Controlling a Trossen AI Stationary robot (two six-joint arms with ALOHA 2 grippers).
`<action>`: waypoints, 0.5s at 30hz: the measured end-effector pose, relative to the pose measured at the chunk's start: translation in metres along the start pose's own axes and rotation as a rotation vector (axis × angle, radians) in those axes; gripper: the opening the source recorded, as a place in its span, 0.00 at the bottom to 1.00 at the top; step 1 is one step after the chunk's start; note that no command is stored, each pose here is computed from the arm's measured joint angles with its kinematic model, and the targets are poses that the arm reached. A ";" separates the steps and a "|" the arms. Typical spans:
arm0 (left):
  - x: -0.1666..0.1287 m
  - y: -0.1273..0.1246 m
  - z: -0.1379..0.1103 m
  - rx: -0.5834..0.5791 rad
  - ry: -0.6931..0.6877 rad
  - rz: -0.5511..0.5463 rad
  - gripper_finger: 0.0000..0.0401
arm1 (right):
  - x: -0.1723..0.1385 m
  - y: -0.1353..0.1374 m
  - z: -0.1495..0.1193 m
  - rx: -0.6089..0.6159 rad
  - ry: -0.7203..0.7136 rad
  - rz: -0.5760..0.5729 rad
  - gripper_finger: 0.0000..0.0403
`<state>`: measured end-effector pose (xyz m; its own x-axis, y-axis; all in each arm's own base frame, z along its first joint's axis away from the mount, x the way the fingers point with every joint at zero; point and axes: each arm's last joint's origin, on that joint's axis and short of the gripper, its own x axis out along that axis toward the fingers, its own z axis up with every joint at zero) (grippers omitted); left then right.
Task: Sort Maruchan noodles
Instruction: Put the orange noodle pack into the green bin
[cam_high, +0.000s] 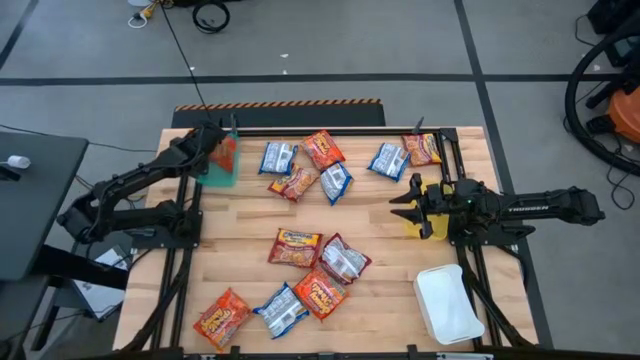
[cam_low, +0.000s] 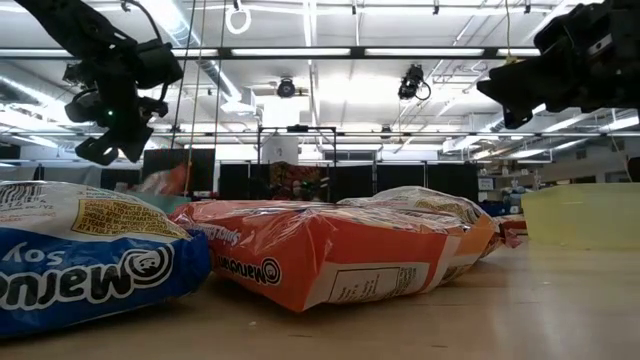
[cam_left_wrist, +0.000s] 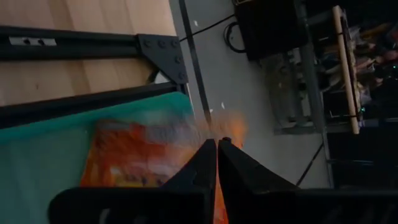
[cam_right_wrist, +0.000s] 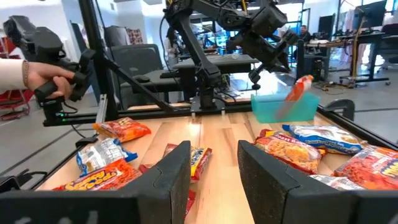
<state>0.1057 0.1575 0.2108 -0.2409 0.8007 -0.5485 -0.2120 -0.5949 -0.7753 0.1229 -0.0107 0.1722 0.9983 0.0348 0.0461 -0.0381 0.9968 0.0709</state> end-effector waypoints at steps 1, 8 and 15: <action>0.001 0.000 0.001 0.006 -0.004 -0.001 0.07 | 0.000 0.000 0.000 0.000 -0.001 -0.007 0.34; 0.003 -0.004 0.002 0.054 -0.011 -0.019 0.22 | 0.000 0.000 0.000 -0.003 -0.001 -0.010 0.34; -0.024 -0.041 0.007 0.393 0.066 -0.297 0.39 | 0.000 0.000 0.000 -0.003 -0.001 -0.012 0.34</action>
<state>0.1133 0.1618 0.2578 -0.0580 0.9348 -0.3504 -0.6068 -0.3117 -0.7312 0.1229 -0.0110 0.1723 0.9987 0.0227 0.0466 -0.0259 0.9973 0.0687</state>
